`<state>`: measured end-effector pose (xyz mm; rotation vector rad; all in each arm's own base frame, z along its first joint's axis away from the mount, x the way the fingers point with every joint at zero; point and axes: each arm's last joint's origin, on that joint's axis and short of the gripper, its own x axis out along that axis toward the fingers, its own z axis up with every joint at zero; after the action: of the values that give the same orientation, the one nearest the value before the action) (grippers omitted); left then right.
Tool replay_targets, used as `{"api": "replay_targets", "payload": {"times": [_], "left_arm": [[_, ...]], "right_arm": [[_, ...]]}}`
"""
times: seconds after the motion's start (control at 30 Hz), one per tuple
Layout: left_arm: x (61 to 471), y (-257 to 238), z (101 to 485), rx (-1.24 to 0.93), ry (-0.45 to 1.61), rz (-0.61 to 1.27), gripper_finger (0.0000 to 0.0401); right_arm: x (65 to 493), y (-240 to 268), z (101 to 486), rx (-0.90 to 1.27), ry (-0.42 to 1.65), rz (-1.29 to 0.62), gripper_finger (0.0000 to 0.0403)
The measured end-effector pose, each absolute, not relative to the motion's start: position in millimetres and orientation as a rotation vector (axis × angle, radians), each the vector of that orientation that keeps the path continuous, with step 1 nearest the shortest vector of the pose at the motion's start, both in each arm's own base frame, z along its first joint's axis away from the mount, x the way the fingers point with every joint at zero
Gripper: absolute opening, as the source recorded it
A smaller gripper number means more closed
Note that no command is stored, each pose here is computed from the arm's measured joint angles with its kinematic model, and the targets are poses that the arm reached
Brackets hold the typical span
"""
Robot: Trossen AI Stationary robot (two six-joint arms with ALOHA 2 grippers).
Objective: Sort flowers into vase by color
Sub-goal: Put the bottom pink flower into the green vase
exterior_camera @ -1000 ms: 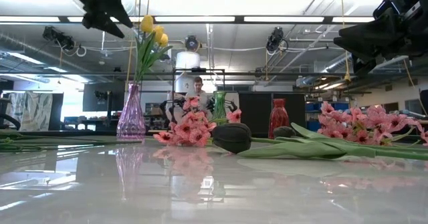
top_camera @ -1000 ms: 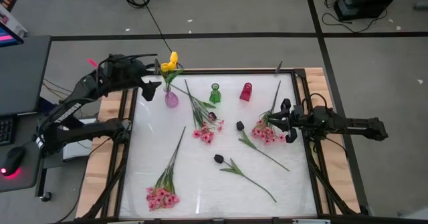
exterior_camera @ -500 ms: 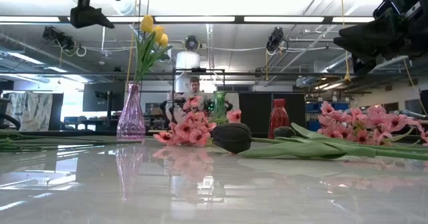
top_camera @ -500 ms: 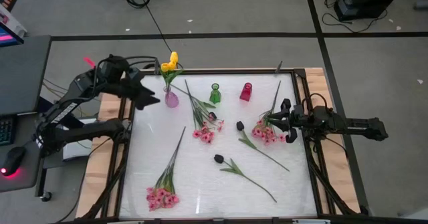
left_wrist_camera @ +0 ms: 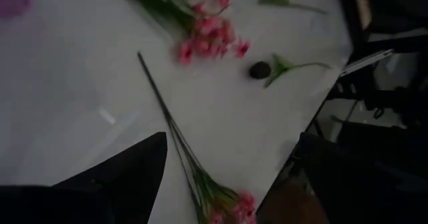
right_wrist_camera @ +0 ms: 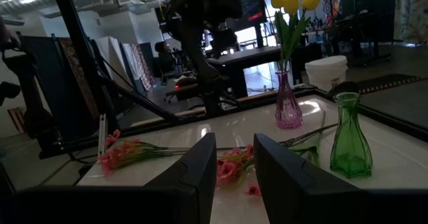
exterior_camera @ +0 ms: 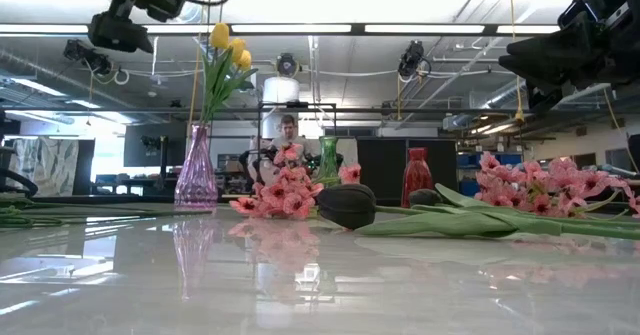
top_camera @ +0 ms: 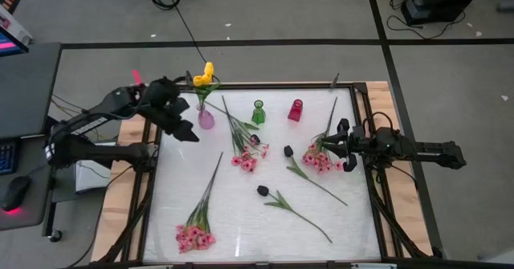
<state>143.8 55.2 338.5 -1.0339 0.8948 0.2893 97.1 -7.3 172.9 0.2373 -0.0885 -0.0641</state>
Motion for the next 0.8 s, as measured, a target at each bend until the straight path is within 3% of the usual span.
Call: {"api": "replay_targets", "payload": {"times": [0.33,0.8], "left_arm": [[179.8,35.8,318.5,-1.080,1.093,0.319,0.0343],[227.9,-10.4,278.4,-1.049,1.293,0.543,0.0343]], "right_arm": [[97.1,-7.4,172.9,0.238,-0.089,-0.065,0.0110],[97.1,-7.3,173.0,0.238,-0.089,-0.064,0.0110]]}}
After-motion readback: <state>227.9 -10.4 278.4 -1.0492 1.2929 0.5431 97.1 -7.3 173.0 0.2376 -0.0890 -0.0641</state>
